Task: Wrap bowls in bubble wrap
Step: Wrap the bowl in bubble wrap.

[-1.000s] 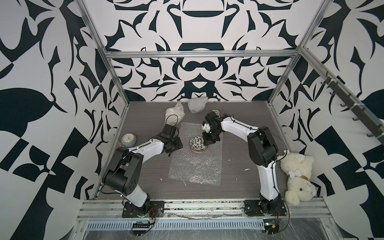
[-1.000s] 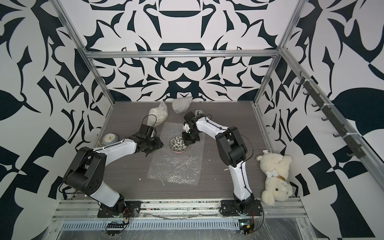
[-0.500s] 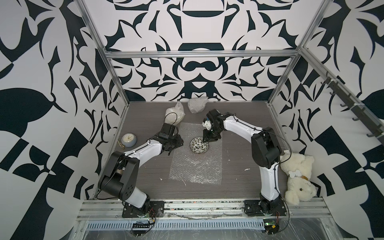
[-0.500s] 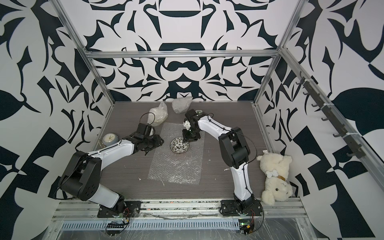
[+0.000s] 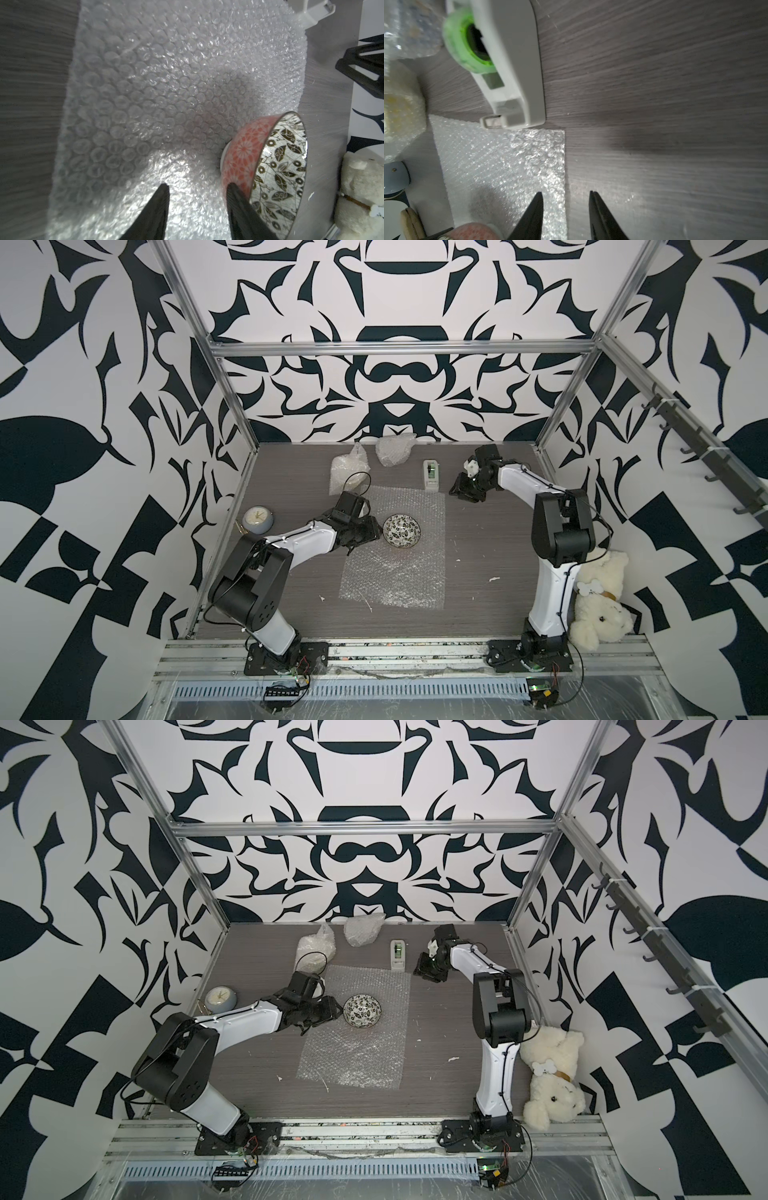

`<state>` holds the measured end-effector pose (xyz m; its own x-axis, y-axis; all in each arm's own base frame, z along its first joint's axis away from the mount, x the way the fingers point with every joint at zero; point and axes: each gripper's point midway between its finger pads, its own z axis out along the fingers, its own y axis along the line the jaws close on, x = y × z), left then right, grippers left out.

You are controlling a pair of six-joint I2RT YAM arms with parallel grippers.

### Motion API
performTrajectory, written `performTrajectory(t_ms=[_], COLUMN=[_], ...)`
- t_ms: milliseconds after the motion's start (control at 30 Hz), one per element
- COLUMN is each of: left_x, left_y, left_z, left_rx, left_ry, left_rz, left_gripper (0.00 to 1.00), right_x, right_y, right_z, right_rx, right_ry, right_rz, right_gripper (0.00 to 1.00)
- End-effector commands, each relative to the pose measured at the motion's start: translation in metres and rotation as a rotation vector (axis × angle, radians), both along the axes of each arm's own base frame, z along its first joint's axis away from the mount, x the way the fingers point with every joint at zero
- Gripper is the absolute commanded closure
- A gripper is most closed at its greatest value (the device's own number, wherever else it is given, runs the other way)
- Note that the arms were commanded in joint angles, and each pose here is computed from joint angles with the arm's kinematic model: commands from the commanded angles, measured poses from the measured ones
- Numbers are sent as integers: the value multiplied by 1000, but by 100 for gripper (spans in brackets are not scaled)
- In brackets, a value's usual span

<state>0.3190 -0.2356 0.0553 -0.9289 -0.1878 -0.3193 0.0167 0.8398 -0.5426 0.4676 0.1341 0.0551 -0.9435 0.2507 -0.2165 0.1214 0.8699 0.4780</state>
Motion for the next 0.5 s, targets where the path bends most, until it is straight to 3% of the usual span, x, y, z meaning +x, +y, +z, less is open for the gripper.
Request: performTrajectory(t_ms=[0, 300, 467], left_x=[7, 7, 7], left_y=[-12, -4, 0], left_z=[9, 9, 11], left_rx=[-34, -1, 14], left_ry=[-20, -21, -34], left_rz=[-14, 10, 25], left_gripper=[51, 51, 51], right_x=[15, 14, 11], right_y=[19, 45, 58], right_z=[10, -14, -20], right_rx=[44, 109, 200], right_ry=[-42, 19, 35], right_rz=[29, 76, 68], right_gripper=[57, 55, 71])
